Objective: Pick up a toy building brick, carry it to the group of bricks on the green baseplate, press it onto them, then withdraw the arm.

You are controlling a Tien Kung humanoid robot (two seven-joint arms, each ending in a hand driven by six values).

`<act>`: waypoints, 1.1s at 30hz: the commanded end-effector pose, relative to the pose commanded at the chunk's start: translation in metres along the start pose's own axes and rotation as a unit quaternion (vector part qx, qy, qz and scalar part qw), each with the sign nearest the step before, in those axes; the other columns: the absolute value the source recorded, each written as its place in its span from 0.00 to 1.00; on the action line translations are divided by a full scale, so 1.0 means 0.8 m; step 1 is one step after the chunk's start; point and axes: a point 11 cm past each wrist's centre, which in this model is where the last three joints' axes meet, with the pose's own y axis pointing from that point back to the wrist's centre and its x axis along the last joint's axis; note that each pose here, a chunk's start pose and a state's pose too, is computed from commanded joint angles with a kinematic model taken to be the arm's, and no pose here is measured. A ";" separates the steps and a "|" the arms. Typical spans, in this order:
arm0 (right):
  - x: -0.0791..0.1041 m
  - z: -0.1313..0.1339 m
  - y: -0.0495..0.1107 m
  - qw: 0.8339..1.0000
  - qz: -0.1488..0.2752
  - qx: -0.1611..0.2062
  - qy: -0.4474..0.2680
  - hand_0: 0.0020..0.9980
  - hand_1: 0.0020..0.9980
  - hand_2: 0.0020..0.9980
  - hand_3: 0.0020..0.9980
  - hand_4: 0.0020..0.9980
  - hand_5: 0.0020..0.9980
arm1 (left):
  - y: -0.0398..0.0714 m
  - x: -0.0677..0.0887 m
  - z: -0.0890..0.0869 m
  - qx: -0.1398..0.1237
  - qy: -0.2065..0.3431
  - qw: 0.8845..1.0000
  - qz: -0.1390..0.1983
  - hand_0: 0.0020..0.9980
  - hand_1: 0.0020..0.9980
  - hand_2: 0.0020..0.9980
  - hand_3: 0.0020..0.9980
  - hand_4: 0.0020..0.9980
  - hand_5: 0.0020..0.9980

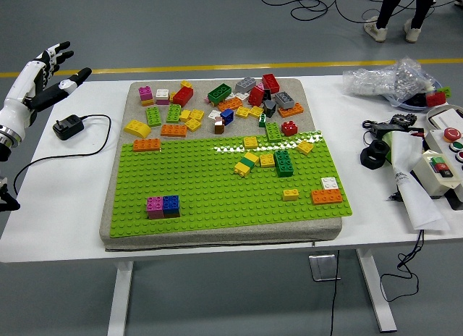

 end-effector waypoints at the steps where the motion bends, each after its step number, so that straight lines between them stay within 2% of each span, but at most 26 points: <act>1: 0.000 0.000 0.000 1.000 0.000 0.000 0.001 0.76 0.68 0.72 0.74 1.00 0.68 | 0.001 0.001 -0.001 0.001 -0.005 1.000 0.001 1.00 1.00 0.90 0.98 0.98 0.40; 11: 0.001 0.006 0.000 1.000 -0.001 -0.004 0.000 0.76 0.68 0.72 0.74 1.00 0.68 | -0.002 0.004 0.001 0.003 -0.028 1.000 0.005 1.00 1.00 0.89 0.99 0.98 0.36; 12: 0.001 0.006 0.000 1.000 -0.001 -0.004 -0.001 0.76 0.68 0.72 0.74 1.00 0.68 | -0.003 0.005 0.001 0.003 -0.029 1.000 0.006 1.00 1.00 0.87 0.98 0.98 0.33; 17: 0.000 0.005 0.000 1.000 -0.001 -0.003 -0.002 0.76 0.68 0.72 0.74 1.00 0.68 | -0.004 0.007 0.000 0.005 -0.027 1.000 0.011 1.00 1.00 0.87 0.98 0.98 0.33; 18: 0.000 0.004 0.000 1.000 -0.001 -0.002 -0.004 0.76 0.68 0.72 0.74 1.00 0.68 | -0.004 0.007 -0.001 0.005 -0.023 1.000 0.013 0.95 0.97 0.81 0.95 0.94 0.27; 23: -0.001 0.002 0.000 1.000 -0.001 0.000 -0.009 0.76 0.68 0.72 0.74 1.00 0.68 | -0.007 0.010 0.002 0.003 -0.013 1.000 0.027 0.95 0.97 0.81 0.95 0.94 0.27; 24: 0.000 0.002 0.000 1.000 -0.001 0.000 -0.010 0.76 0.68 0.72 0.74 1.00 0.68 | -0.007 0.012 0.003 0.002 -0.011 0.999 0.033 0.85 0.88 0.71 0.86 0.77 0.14; 29: 0.000 0.004 0.000 1.000 -0.001 -0.002 -0.016 0.76 0.68 0.72 0.74 1.00 0.68 | -0.009 0.020 0.008 -0.007 0.003 0.998 0.062 0.85 0.88 0.71 0.86 0.77 0.14; 30: 0.000 0.004 0.000 1.000 -0.001 -0.002 -0.017 0.76 0.68 0.72 0.74 1.00 0.68 | -0.009 0.022 0.009 -0.010 0.006 0.998 0.066 0.63 0.76 0.52 0.58 0.31 0.00; 33: 0.000 0.004 0.000 1.000 0.000 -0.001 -0.019 0.76 0.68 0.72 0.74 1.00 0.68 | -0.011 0.023 0.011 -0.014 0.011 0.997 0.070 0.63 0.76 0.52 0.58 0.31 0.00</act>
